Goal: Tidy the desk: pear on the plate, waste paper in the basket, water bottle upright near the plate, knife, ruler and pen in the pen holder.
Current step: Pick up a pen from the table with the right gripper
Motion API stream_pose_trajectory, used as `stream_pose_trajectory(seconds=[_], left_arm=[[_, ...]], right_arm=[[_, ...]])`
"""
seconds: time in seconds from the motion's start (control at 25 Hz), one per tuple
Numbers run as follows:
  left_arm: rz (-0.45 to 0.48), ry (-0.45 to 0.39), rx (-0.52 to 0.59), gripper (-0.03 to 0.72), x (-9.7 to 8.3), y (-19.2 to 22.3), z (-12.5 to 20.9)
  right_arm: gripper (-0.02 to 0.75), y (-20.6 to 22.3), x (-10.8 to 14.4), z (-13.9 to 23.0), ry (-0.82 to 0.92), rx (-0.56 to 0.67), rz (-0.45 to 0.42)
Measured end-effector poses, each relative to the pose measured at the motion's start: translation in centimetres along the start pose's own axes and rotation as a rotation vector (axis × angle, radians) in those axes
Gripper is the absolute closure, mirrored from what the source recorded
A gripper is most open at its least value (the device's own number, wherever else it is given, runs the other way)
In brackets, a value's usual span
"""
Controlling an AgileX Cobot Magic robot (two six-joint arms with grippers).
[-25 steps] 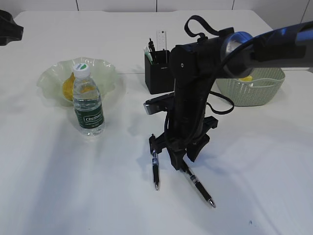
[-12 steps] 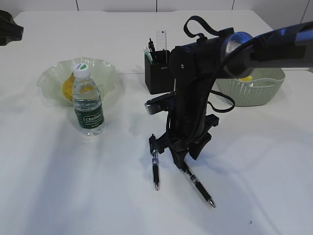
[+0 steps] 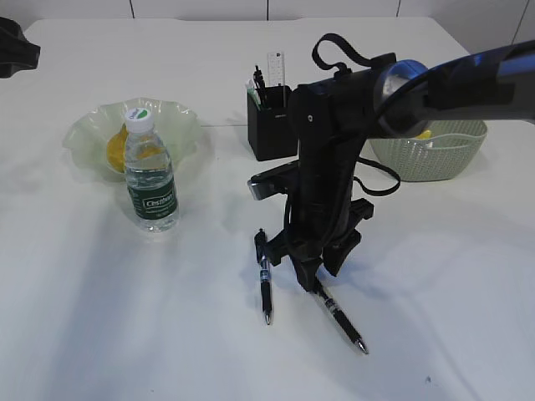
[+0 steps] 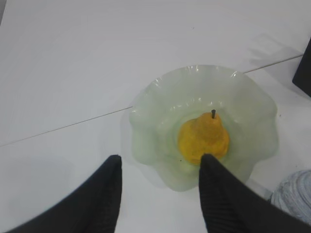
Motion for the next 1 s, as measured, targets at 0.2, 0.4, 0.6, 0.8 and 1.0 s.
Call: stream_pose_trajectory(seconds=[0.2,0.4,0.6,0.8,1.0], left_arm=[[0.000,0.000,0.000,0.325,0.0,0.0,0.0],[0.000,0.000,0.000,0.325,0.0,0.0,0.0],[0.000,0.000,0.002,0.325,0.0,0.0,0.0],[0.000,0.000,0.002,0.325,0.0,0.0,0.0],[0.000,0.000,0.002,0.325,0.0,0.0,0.0]], right_arm=[[0.383,0.6,-0.1,0.1,0.000,0.018,0.002],[0.383,1.0,-0.1,0.3,0.000,0.040,0.002],[0.384,1.0,-0.1,0.3,0.000,0.041,0.002],[0.449,1.0,-0.1,0.4,0.000,0.043,0.002],[0.533,1.0,-0.1,0.3,0.000,0.040,0.002]])
Point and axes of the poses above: a point on each arm's last joint axis where the gripper is mounted, y pointing out along that axis toward the gripper, x along the wrist's bending axis when the last joint is at zero, z = x × y, the point moved 7 cm from there along y, pointing out along that axis toward the gripper, and after that the axes turned 2 degrees about y, right-handed, at the moved point
